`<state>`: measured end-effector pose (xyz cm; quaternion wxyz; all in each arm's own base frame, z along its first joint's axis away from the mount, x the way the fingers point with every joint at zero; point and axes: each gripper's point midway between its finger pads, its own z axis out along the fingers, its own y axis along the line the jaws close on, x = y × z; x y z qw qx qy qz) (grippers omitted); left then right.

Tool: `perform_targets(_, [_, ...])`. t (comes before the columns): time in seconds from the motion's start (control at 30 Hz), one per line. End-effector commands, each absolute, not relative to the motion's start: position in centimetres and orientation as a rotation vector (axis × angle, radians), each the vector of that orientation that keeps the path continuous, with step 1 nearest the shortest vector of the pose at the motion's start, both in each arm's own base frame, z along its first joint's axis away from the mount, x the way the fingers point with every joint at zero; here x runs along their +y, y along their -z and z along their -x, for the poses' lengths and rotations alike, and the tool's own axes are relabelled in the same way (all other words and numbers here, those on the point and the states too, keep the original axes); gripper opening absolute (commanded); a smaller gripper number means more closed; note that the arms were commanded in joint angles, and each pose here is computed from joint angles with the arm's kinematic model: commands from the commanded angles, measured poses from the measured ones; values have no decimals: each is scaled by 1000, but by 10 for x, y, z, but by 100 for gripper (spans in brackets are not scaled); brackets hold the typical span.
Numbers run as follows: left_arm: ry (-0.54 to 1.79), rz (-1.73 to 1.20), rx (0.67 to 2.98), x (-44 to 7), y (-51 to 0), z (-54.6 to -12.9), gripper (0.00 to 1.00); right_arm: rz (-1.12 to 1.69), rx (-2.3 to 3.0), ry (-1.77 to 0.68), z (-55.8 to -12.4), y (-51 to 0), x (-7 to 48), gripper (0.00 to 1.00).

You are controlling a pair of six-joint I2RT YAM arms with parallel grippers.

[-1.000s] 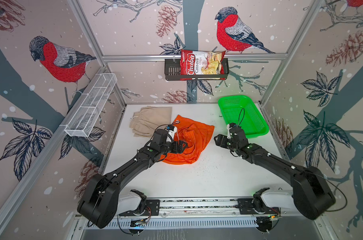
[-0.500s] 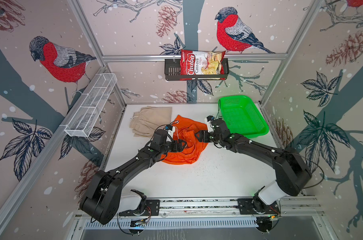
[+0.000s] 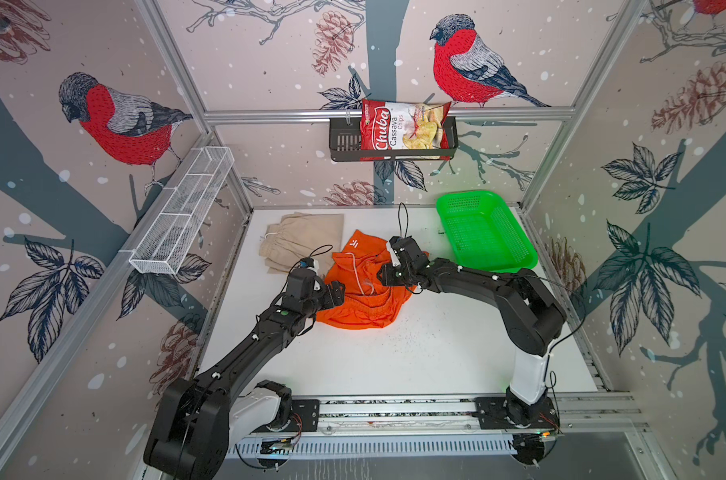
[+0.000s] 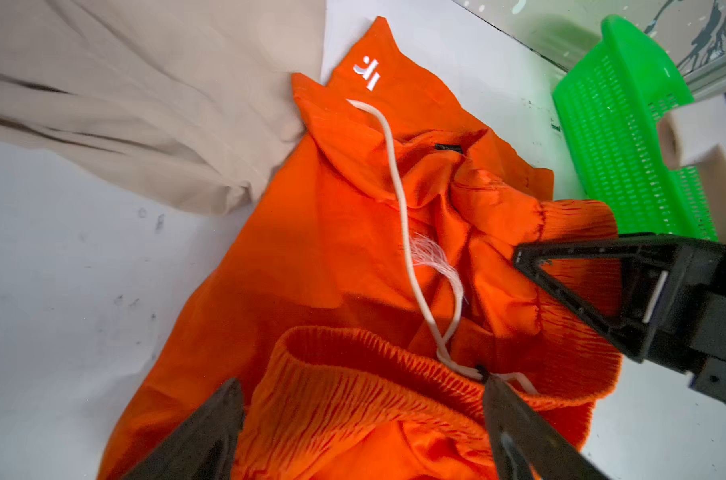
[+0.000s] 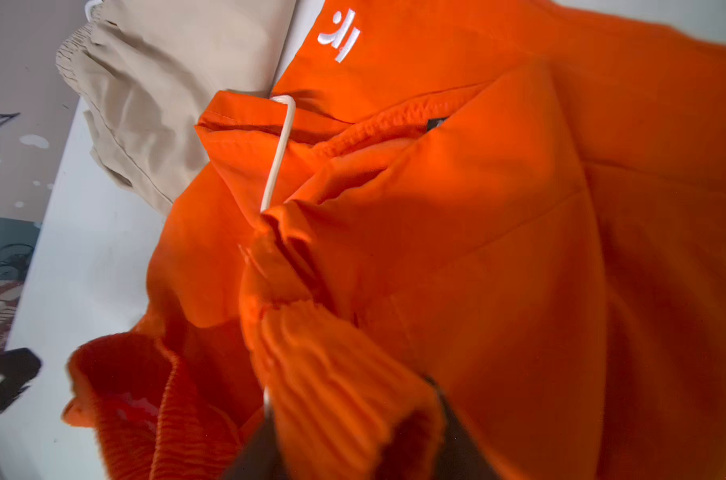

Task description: Fold and stack the shorts

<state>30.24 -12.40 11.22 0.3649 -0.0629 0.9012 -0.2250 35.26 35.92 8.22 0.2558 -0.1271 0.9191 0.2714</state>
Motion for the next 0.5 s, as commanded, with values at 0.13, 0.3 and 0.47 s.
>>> perform_targets(0.13, [625,-69,2162,-134,-118,-294,87,169,2451,-971,-360,-92,331,17])
perform_targets(0.3, [639,-59,2077,-131,-114,-289,87,172,2479,-959,-361,-84,314,14])
perform_targets(0.47, [787,-135,2011,-151,-112,-282,86,147,2488,-1000,-363,-77,301,14])
